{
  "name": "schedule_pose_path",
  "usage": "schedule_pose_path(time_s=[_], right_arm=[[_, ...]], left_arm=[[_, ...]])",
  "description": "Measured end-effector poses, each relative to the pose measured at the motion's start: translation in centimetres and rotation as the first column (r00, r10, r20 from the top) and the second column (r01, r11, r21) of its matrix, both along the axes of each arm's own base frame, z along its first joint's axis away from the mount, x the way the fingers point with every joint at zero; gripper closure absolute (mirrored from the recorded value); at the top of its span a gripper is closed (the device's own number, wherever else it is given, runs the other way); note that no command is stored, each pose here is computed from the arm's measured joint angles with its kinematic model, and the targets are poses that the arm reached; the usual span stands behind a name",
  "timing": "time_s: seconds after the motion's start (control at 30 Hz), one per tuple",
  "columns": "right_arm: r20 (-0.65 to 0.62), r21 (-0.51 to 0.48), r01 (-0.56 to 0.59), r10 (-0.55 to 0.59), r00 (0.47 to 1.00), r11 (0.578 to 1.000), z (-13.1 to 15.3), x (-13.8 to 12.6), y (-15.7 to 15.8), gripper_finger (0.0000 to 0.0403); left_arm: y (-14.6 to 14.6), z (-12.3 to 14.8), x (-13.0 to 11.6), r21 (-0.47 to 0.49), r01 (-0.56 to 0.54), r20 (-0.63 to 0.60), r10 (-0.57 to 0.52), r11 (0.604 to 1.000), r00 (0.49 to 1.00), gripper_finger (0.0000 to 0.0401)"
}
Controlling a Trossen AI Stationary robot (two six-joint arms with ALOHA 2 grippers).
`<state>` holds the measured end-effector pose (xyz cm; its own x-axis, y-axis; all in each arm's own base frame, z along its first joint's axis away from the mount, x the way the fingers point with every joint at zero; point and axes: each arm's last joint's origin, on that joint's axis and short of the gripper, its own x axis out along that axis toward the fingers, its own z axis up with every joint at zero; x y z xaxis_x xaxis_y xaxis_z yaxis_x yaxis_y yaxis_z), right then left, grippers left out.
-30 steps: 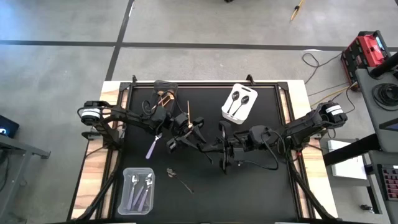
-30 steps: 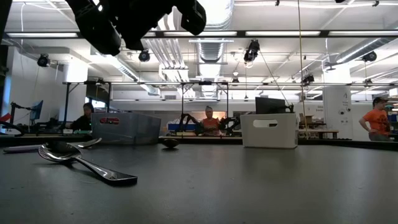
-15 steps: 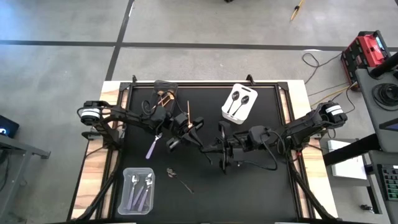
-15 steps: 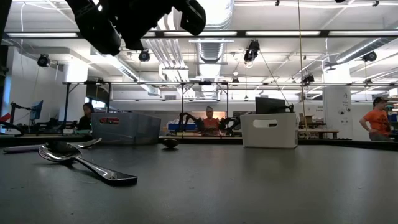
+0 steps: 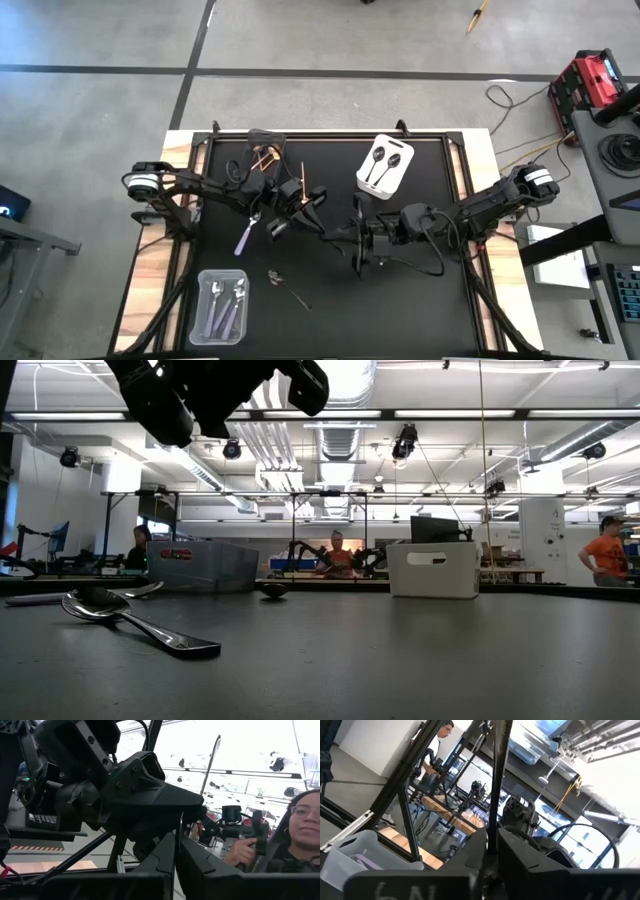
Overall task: Sort silverware by color (type)
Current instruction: Put the black spoon into the white bin
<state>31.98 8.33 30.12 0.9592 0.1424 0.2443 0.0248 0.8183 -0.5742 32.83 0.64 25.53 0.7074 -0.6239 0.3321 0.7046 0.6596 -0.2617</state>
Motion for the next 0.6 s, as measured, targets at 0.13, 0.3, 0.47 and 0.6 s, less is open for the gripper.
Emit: schedule_pose_path(time_s=[0.13,0.3,0.47,0.6], right_arm=[[-0.007,0.022,0.009,-0.009,1.0,1.0,0.0,0.0,-0.1,0.0334],[-0.01,0.023,0.017,-0.016,1.0,1.0,0.0,0.0,-0.1,0.0289],[-0.03,0.035,0.074,-0.073,0.997,0.997,0.1,-0.2,-0.3,0.0283],[-0.072,0.063,0.112,-0.107,0.992,0.992,0.3,-0.6,-0.5,0.0282]], left_arm=[[0.0,0.0,0.0,-0.004,0.005,-0.002,-0.005,1.0,1.0,0.0401],[0.0,0.1,-0.1,-0.012,0.012,-0.004,-0.012,1.0,1.0,0.0401],[0.4,0.1,-0.3,-0.021,0.02,-0.017,-0.021,1.0,1.0,0.0401],[1.1,0.0,-1.1,-0.029,0.005,-0.03,-0.006,1.0,1.0,0.0401]])
